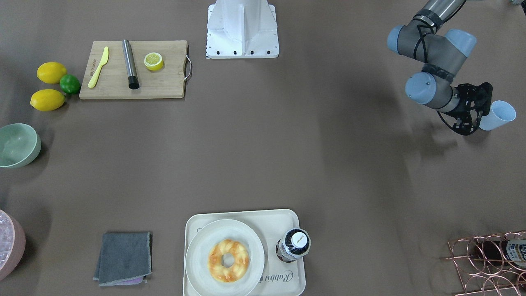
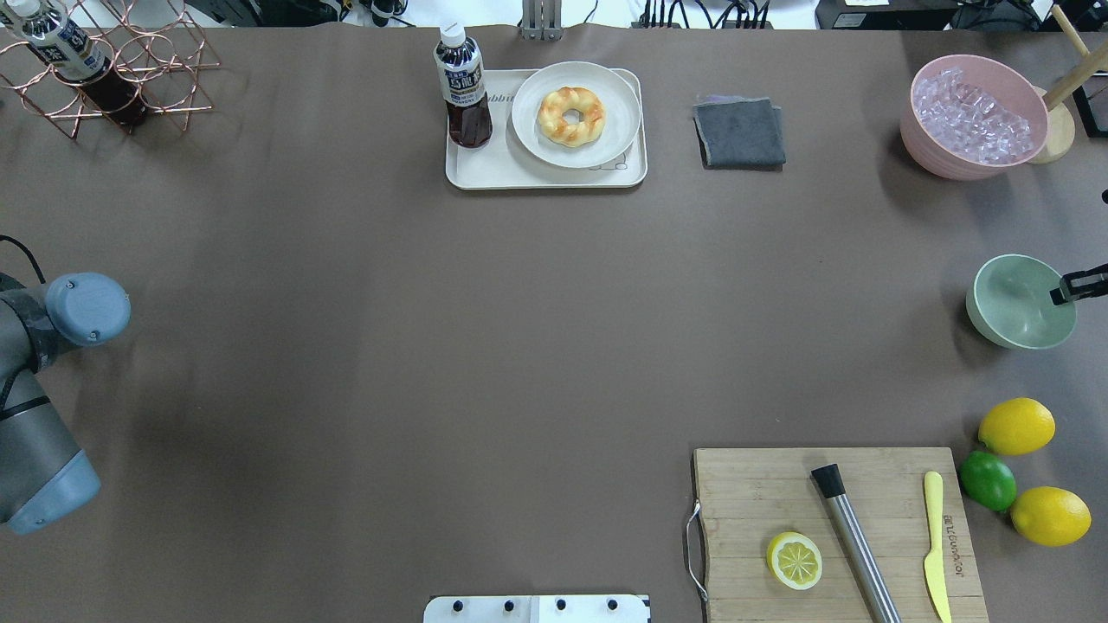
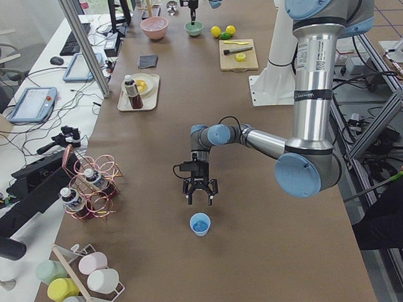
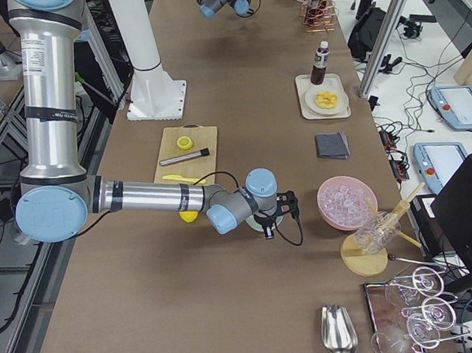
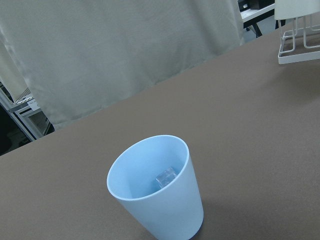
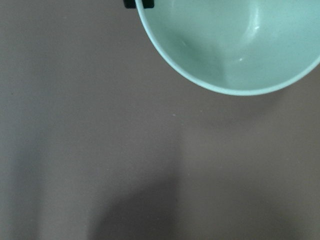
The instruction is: Pour ice into bowl
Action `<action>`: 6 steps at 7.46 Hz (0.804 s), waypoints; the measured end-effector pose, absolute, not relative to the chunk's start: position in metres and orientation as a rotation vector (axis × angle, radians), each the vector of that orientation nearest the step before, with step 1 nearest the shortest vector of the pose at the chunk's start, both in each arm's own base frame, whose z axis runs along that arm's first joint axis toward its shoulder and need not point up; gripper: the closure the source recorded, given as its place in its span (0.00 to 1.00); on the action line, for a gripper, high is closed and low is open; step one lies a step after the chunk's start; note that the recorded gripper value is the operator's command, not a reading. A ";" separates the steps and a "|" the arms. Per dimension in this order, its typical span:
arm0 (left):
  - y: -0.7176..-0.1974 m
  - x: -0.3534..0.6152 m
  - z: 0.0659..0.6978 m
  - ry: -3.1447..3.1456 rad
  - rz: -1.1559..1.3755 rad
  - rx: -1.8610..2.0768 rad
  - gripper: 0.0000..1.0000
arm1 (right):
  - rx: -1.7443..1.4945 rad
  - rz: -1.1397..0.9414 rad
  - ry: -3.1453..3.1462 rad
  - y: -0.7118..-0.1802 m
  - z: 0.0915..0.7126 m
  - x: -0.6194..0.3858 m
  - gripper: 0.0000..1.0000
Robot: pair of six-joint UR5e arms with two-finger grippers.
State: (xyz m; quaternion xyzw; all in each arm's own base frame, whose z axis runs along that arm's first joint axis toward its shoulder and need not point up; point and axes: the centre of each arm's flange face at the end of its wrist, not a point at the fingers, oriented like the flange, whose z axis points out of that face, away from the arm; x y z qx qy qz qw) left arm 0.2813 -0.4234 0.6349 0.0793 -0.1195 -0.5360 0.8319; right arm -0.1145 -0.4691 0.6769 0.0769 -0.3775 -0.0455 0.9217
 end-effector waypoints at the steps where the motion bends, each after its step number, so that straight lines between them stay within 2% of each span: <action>1: -0.425 0.284 0.648 -0.286 -1.129 0.166 0.03 | 0.155 -0.093 -0.778 -0.473 0.665 -0.116 1.00; 6: -0.424 0.283 0.670 -0.417 -1.064 0.135 0.03 | 0.096 -0.084 -0.776 -0.525 0.538 -0.139 1.00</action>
